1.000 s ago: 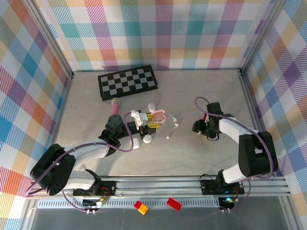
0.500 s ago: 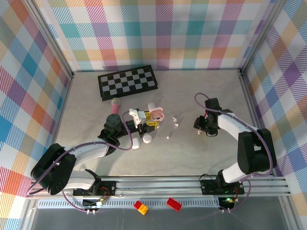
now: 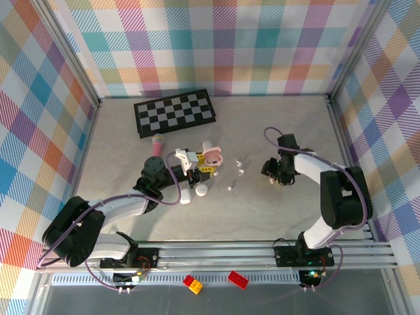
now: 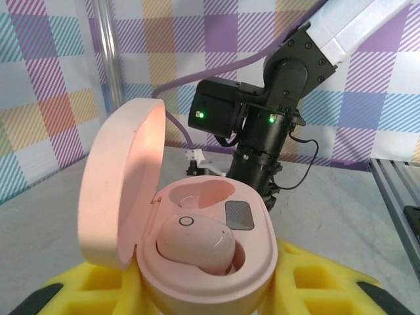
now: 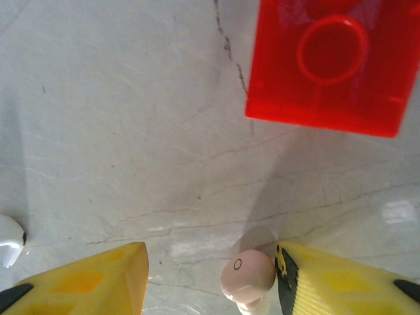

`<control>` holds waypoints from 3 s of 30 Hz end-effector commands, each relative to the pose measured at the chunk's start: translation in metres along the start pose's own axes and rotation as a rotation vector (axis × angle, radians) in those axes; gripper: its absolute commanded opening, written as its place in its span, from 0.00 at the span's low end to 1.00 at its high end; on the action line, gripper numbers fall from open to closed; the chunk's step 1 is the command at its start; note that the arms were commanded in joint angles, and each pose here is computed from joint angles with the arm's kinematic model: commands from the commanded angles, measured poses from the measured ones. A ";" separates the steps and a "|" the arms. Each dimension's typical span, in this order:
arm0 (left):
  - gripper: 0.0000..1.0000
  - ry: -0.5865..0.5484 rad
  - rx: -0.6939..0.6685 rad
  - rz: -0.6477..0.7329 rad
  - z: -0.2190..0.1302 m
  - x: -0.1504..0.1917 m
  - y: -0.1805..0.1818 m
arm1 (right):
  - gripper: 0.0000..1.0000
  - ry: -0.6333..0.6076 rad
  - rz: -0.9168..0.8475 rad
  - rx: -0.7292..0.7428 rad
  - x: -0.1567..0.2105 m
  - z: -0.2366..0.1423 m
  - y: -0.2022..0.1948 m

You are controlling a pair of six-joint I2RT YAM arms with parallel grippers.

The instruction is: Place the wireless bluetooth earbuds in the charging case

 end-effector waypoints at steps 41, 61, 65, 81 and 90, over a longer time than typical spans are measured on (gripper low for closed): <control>0.29 -0.077 -0.104 -0.021 -0.038 -0.011 0.027 | 0.35 0.079 -0.548 0.769 0.013 -0.003 0.004; 0.29 -0.072 -0.098 -0.027 -0.038 -0.009 0.027 | 0.34 0.083 -0.552 0.769 0.010 0.010 0.007; 0.30 -0.070 -0.096 -0.029 -0.038 -0.007 0.026 | 0.29 0.087 -0.554 0.781 0.010 0.010 0.005; 0.29 -0.075 -0.092 -0.025 -0.038 -0.009 0.025 | 0.21 0.059 -0.574 0.764 0.008 0.001 0.006; 0.30 -0.056 -0.051 0.013 -0.033 -0.009 0.021 | 0.22 -0.027 -0.528 0.414 0.021 -0.033 0.043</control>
Point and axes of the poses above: each hand's point on the last joint's axis, 136 mm out from that joint toward the fingers, its own z axis out along the fingers, its own y axis along the line the jaws close on, x = y × z, the point moved 3 cm from there along -z, back along the fingers, and after that the axes turned 2 degrees about -z, right-handed, at the moved point
